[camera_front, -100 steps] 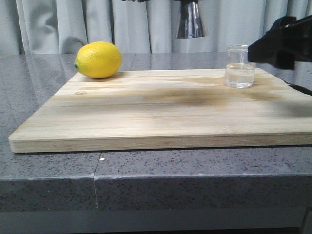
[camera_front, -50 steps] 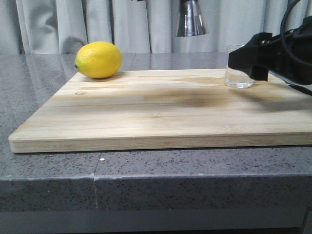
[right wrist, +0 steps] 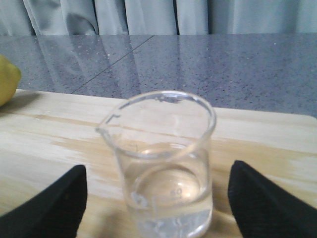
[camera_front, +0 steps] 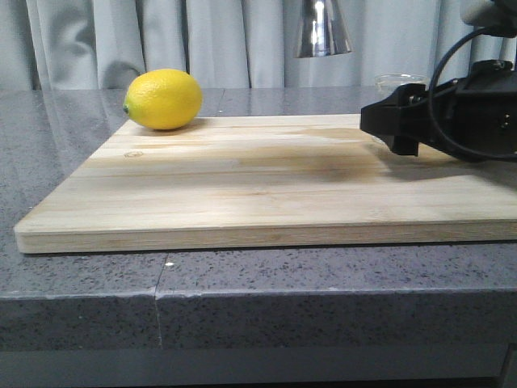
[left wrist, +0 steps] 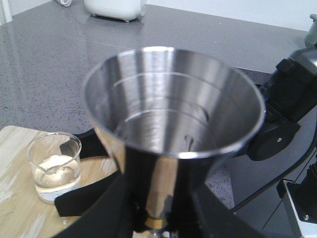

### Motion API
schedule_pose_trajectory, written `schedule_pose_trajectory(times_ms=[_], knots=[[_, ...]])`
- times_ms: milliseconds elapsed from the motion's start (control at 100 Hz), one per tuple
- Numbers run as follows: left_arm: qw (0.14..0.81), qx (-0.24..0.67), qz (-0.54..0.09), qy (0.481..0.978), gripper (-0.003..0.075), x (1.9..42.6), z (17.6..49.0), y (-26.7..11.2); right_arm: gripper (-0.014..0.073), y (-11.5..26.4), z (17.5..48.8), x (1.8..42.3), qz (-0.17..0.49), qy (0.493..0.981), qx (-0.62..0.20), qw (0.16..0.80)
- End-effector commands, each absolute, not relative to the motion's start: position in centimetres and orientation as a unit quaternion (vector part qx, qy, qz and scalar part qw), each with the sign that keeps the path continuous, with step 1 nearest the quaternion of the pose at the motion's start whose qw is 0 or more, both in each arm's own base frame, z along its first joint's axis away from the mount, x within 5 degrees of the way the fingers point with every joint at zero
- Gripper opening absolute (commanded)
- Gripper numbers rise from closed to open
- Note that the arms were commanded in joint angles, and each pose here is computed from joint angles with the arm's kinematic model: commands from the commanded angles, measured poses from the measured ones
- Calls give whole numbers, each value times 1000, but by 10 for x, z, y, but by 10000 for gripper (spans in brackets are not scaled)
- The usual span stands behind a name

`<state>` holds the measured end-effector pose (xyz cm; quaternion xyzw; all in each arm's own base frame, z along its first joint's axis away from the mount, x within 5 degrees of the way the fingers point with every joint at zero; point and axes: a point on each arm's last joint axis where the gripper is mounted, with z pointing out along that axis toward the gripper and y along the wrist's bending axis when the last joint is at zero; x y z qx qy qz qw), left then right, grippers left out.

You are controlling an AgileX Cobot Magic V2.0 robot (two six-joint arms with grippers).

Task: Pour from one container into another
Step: 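Reach the right gripper to the glass beaker and grasp it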

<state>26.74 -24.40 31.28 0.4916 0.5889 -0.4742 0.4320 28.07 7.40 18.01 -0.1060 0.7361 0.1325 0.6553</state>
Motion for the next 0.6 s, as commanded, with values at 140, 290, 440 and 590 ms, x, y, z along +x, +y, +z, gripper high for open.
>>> schedule_pose_trajectory(times_ms=[140,290,440,590], knots=[[461,481,-503,550,-19,258,346,-240,528,77,205,293,138,682,-109,710],[460,482,-504,549,-19,258,346,-240,528,77,205,299,136,682,-107,711],[459,483,-506,547,-19,257,346,-240,527,79,201,306,136,683,-107,710],[459,484,-507,547,-19,257,346,-240,448,79,199,309,137,683,-107,710]])
